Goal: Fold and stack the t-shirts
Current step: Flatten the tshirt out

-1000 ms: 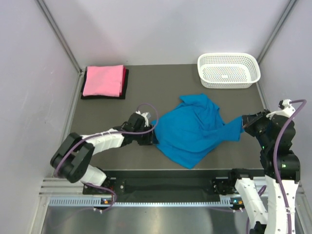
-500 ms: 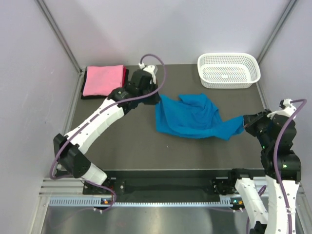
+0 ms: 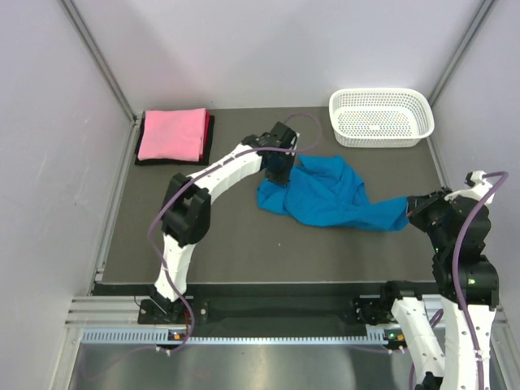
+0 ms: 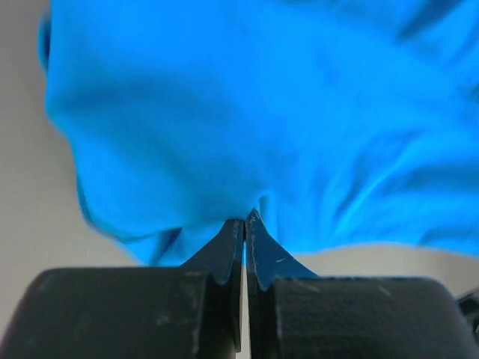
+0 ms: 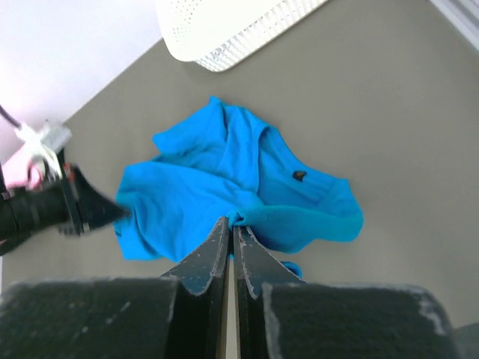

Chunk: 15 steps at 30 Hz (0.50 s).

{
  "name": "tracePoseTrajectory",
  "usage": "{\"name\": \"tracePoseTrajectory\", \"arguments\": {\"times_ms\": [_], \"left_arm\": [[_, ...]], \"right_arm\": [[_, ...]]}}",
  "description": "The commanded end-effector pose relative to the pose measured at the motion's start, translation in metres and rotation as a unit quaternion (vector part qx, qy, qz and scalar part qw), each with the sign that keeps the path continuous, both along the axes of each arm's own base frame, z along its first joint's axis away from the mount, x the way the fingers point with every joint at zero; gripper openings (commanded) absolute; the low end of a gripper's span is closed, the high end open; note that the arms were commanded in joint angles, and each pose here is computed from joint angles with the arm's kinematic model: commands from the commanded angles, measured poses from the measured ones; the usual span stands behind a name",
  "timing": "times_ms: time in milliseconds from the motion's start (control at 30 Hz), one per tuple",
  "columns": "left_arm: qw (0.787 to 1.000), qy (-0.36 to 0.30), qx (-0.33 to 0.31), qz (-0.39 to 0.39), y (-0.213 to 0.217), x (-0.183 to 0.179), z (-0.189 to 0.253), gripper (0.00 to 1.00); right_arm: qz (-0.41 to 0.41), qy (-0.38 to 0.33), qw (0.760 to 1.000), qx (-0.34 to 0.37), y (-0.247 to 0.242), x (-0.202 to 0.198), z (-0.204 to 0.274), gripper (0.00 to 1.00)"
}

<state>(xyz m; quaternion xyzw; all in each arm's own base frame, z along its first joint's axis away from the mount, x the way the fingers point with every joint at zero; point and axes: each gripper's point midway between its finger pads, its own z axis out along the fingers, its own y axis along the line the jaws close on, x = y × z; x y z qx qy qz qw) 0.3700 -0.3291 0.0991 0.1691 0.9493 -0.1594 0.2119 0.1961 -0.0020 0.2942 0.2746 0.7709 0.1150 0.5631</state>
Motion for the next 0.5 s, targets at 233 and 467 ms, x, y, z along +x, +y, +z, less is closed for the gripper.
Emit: {"name": "tracePoseTrajectory", "arguments": {"times_ms": [233,467], "left_arm": [[0.984,-0.123,0.094,0.091,0.057,-0.001,0.110,0.00],[0.972,-0.150,0.131,0.121,0.125,-0.086,0.149,0.00]], "right_arm": [[-0.013,-0.013,1.000,-0.025,-0.008,0.002,0.011,0.00],[-0.003,-0.019,0.999,-0.028,-0.006,0.003,0.010,0.00]]}}
